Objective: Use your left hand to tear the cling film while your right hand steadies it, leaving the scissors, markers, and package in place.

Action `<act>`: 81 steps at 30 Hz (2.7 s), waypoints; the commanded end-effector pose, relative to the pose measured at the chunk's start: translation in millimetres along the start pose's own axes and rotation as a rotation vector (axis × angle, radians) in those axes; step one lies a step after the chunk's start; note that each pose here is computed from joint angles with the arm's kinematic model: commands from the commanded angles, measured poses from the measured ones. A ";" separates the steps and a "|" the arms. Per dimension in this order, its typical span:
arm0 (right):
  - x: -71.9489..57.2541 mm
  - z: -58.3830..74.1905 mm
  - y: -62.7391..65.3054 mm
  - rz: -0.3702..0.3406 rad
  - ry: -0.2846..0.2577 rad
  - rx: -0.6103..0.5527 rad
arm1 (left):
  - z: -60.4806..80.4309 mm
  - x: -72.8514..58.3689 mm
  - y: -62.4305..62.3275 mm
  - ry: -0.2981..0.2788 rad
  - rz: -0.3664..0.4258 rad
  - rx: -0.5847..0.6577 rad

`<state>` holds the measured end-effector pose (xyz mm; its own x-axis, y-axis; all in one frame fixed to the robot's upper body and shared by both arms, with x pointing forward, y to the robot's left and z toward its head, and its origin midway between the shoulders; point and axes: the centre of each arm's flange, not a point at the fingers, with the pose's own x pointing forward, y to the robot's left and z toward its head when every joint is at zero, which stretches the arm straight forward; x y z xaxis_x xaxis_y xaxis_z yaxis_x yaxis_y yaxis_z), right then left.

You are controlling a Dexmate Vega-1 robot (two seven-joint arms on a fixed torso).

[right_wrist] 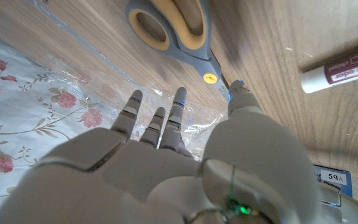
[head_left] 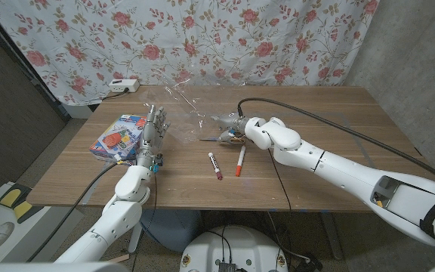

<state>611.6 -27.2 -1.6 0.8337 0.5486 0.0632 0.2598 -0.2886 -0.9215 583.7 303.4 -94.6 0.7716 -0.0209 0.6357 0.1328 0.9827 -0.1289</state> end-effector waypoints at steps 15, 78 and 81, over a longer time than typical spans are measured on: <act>4.5 -2.8 10.9 0.014 0.007 -0.028 | -0.8 -1.7 0.7 -0.004 0.022 -0.008; 7.6 11.7 25.6 0.008 -0.017 -0.067 | -2.4 -3.2 2.9 -0.005 0.023 -0.018; 8.1 13.3 27.6 0.014 -0.020 -0.076 | -2.4 -3.3 2.9 -0.006 0.022 -0.018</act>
<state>619.1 -23.1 -26.0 0.8308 0.5545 0.0480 0.2810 -0.3434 -0.8961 583.7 304.9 -97.3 0.7713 0.0004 0.6364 0.1275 0.9796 -0.1551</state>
